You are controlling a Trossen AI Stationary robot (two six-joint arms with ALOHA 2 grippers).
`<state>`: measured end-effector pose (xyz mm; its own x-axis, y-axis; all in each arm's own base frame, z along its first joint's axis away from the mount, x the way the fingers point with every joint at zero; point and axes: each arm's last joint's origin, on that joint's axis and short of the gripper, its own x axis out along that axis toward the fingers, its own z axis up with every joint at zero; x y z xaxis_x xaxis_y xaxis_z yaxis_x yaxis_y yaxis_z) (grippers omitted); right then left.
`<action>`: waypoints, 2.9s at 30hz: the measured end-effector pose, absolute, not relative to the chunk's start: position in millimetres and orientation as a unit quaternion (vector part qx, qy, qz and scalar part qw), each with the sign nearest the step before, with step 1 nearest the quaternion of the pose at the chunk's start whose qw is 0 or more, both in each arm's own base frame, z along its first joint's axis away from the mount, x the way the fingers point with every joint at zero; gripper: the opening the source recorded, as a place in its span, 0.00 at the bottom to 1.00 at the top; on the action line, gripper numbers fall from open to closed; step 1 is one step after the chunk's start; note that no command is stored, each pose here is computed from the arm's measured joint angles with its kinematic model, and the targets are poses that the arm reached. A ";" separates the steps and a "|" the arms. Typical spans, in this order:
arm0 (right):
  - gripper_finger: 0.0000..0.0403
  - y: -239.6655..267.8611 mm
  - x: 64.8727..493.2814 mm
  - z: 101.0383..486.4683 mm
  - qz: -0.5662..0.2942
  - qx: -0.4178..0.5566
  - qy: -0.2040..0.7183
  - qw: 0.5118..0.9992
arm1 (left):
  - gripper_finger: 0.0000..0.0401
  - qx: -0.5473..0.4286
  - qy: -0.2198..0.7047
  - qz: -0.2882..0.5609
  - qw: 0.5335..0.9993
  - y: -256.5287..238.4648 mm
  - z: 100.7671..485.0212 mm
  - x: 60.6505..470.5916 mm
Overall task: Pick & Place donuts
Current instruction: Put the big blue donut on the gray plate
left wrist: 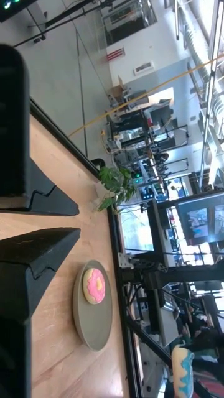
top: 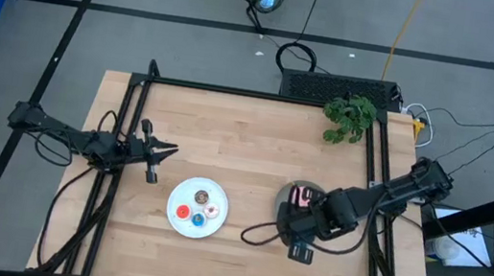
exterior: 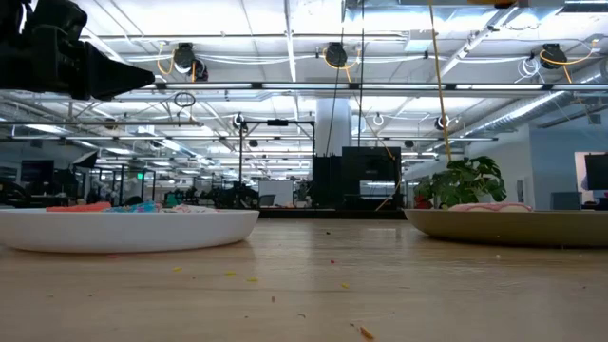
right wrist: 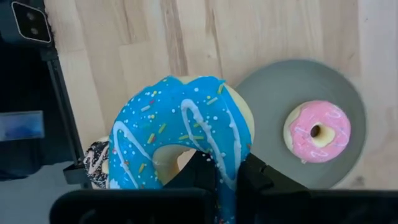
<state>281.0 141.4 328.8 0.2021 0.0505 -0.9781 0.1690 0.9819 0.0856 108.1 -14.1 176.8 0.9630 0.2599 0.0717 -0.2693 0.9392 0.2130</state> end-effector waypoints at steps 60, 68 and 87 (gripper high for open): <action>0.03 56.7 294.7 175.2 -0.041 0.153 0.648 0.745 | 0.12 0.123 -0.003 0.132 0.984 -14.2 173.3 108.4; 0.03 57.2 291.3 163.0 -0.022 0.166 0.642 0.748 | 0.12 0.123 -0.004 0.133 0.984 -14.2 173.4 108.3; 0.12 36.7 287.2 153.3 -0.055 0.178 0.645 0.741 | 0.12 0.123 -0.004 0.133 0.984 -14.1 173.4 108.3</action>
